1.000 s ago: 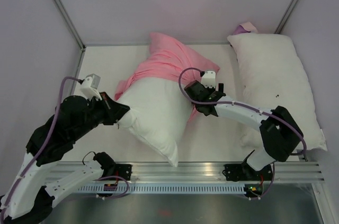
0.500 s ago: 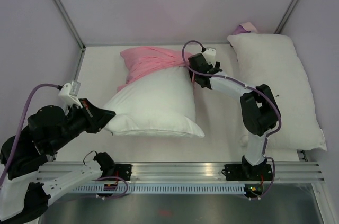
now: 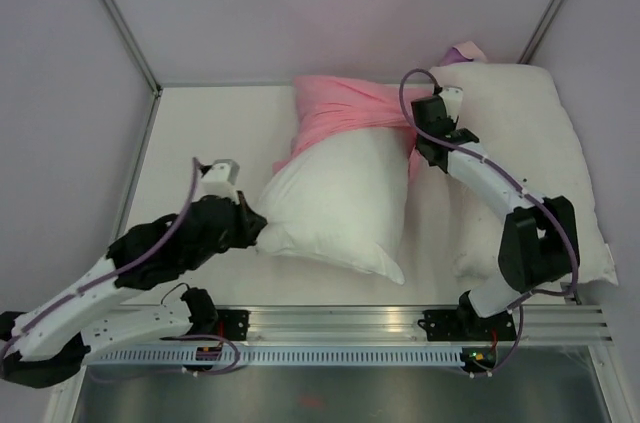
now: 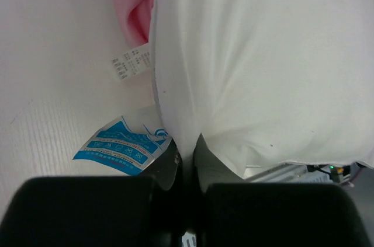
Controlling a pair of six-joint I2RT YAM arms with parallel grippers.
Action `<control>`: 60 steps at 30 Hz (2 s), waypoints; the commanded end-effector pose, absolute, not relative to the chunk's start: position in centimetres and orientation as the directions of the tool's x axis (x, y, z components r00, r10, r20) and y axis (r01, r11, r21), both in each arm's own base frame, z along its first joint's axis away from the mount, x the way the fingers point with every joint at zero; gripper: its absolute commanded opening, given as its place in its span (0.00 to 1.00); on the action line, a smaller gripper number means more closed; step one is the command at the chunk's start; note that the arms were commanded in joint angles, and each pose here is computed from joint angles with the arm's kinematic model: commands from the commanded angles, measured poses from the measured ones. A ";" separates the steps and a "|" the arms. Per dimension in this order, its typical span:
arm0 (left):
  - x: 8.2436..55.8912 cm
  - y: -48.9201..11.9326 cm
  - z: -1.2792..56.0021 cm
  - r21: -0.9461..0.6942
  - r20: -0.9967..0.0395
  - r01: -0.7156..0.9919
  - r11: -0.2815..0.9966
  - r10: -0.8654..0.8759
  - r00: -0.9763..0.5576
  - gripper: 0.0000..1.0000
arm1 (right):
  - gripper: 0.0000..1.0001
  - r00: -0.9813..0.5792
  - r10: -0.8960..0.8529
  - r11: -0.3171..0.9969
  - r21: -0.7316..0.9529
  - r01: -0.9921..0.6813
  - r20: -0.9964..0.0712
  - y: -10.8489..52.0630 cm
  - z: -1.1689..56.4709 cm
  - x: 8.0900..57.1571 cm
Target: Remove the pillowcase from the pillow
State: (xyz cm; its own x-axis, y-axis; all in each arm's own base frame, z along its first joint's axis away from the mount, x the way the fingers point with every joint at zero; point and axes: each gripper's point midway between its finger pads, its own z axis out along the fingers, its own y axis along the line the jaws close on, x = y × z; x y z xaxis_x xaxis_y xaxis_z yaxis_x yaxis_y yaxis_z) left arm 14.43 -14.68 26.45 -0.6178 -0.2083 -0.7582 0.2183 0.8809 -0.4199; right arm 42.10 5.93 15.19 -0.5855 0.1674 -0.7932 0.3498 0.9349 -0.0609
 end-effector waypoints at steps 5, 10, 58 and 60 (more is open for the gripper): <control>25.8 -17.8 20.8 -0.374 -0.707 0.064 0.925 -0.240 -0.666 0.02 | 0.00 -0.504 0.326 0.934 0.188 0.305 -0.800 7.6 12.6 38.5; 32.7 -13.8 20.5 -0.371 -0.654 -0.082 0.925 -0.322 -0.684 0.16 | 0.00 -0.603 0.231 0.973 0.186 0.137 -0.764 14.7 10.2 35.1; 13.7 -22.9 13.6 -0.815 -0.271 0.084 0.574 -0.248 -0.930 1.00 | 0.98 -0.550 0.252 0.927 0.362 -0.099 -0.796 19.7 17.9 31.9; 13.8 -23.5 13.2 -0.817 -0.269 0.089 0.570 -0.239 -0.933 1.00 | 0.98 -0.564 0.246 0.921 0.371 -0.117 -0.788 20.2 17.7 31.6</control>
State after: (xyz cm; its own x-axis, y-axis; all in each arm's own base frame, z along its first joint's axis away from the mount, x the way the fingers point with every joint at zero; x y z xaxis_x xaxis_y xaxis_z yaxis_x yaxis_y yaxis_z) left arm 11.81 -21.32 11.17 -0.9566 -0.1810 -0.2285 0.0558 0.6557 -0.7530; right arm 31.19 18.28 14.66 -0.5929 0.2002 -0.7800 -0.0555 0.9561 0.2877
